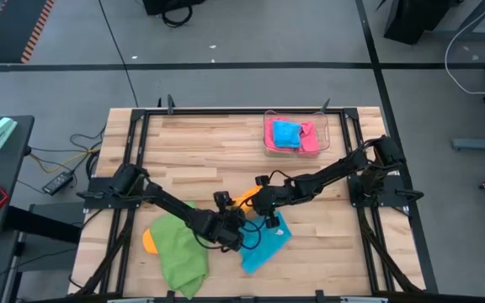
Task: Fold microfiber towels
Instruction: Fold the right yellow towel
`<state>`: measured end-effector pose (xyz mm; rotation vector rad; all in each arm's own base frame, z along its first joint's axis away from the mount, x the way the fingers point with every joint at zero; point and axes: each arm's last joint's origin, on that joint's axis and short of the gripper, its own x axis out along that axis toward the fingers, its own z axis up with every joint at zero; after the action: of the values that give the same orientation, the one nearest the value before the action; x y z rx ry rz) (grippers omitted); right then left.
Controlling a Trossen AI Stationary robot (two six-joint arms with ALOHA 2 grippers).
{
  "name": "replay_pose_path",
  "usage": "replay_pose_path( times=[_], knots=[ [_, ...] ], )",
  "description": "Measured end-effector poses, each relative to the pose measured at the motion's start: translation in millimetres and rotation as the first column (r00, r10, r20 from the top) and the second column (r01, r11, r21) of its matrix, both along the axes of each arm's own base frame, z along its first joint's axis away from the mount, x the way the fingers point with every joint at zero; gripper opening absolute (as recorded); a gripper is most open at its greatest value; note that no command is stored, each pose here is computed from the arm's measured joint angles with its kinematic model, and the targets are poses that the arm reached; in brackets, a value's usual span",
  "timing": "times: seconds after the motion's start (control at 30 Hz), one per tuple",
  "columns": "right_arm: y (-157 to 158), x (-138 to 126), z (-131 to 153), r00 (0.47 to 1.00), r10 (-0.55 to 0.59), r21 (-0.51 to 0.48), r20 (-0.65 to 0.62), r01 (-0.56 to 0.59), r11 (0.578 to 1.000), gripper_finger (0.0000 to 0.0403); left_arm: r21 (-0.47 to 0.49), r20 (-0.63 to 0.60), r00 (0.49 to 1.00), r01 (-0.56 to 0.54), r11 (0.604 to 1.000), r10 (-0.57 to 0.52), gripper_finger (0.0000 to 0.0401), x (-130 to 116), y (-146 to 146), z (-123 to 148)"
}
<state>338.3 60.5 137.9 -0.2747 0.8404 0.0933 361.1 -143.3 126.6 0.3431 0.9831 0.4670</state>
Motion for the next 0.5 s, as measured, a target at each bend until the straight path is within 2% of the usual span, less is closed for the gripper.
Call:
replay_pose_path(
  times=[0.23, 0.5],
  knots=[
    [0.6, 0.1, 0.3, 1.000, 0.016, 0.019, -0.001, -0.016, 1.000, 0.0041, 0.009, -0.020, 1.000, 0.001, 1.000, -0.001, 0.0248, -1.7, 0.7, -0.5],
    [0.8, 0.0, 0.3, 0.998, 0.055, -0.009, -0.005, -0.055, 0.998, 0.0060, 0.008, -0.019, 1.000, 0.001, 1.000, -0.001, 0.0154, -1.8, 0.2, -0.5]
  ],
)
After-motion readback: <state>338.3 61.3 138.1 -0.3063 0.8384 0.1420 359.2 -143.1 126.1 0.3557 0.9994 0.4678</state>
